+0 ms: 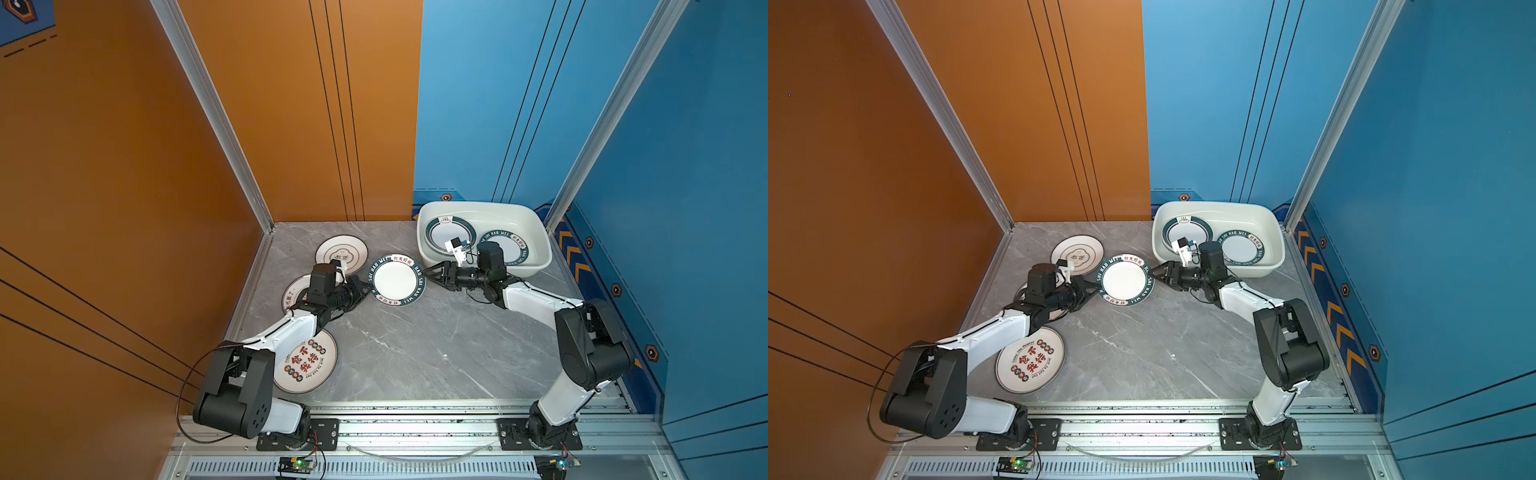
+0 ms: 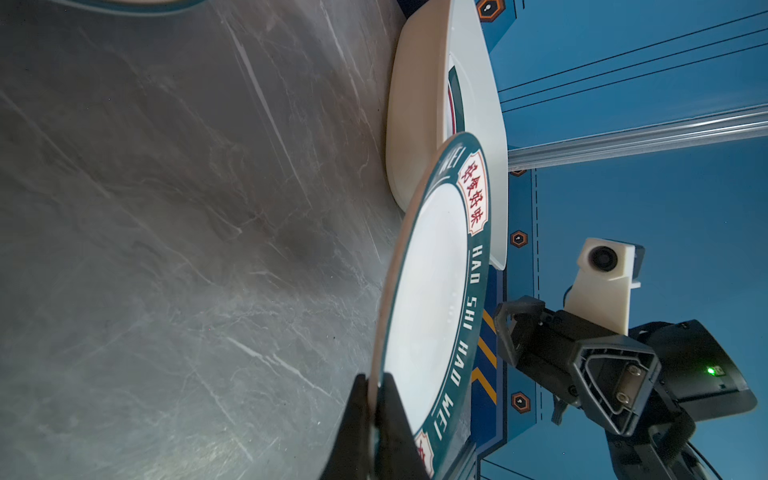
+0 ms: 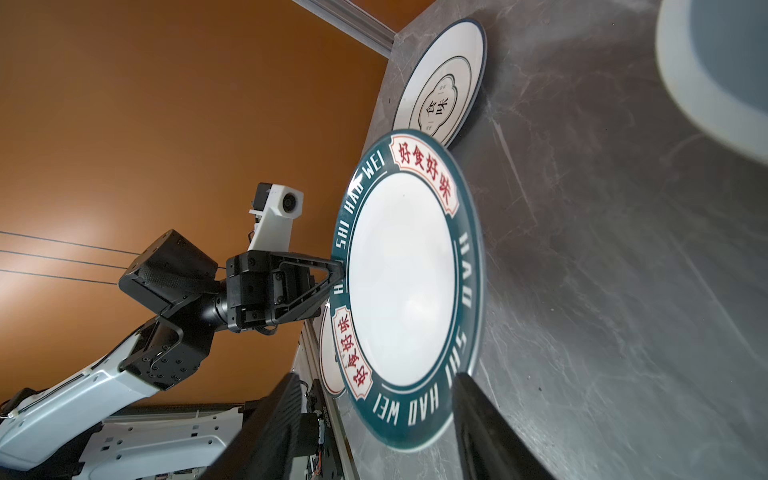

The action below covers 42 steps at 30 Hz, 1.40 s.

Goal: Place the plates into the plastic bin on the countertop
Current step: 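Drag the plate to the table centre with the left while the right grasps it, then hold the plate upright between both grippers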

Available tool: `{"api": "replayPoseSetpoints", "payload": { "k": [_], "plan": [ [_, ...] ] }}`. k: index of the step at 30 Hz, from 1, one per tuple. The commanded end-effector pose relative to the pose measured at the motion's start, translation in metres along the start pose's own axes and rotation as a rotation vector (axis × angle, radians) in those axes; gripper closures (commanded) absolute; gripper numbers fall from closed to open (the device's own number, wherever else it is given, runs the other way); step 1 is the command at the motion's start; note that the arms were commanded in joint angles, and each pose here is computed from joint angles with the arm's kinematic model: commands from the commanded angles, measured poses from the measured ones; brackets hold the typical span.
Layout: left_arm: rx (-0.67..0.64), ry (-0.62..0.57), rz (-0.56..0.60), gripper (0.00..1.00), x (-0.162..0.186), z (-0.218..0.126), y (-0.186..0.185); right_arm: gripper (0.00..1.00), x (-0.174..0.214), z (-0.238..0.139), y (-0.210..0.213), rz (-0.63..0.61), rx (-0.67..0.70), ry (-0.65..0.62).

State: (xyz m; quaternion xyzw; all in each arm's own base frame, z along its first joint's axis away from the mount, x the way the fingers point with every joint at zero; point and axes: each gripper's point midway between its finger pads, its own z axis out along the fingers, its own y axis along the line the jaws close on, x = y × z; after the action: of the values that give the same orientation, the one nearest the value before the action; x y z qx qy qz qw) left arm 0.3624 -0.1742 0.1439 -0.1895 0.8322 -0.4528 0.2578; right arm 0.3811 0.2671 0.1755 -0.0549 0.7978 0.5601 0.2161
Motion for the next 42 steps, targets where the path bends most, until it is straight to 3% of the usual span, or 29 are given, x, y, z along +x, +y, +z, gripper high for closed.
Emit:
{"api": "replayPoseSetpoints", "payload": {
  "k": [1,12,19,26,36,42],
  "plan": [
    [0.108,-0.007,0.041,1.0,-0.001,-0.004,-0.032,0.41,-0.002,0.008,0.0,0.006,-0.025,-0.007],
    [0.111,-0.003,0.052,1.0,0.001,-0.004,-0.033,0.42,-0.005,0.014,0.006,-0.002,-0.023,-0.019],
    [0.112,-0.003,0.054,1.0,0.001,-0.004,-0.033,0.42,-0.022,-0.015,0.001,-0.049,0.106,-0.104],
    [0.113,-0.001,0.058,1.0,0.002,-0.003,-0.035,0.41,-0.02,-0.019,-0.015,-0.029,0.173,-0.098],
    [0.118,0.005,0.064,1.0,0.006,-0.001,-0.039,0.45,-0.005,0.009,-0.019,-0.023,0.132,-0.038],
    [0.118,0.016,0.061,1.0,0.009,0.005,-0.037,0.56,-0.004,0.022,-0.013,0.0,0.063,-0.023]
  ]
}}
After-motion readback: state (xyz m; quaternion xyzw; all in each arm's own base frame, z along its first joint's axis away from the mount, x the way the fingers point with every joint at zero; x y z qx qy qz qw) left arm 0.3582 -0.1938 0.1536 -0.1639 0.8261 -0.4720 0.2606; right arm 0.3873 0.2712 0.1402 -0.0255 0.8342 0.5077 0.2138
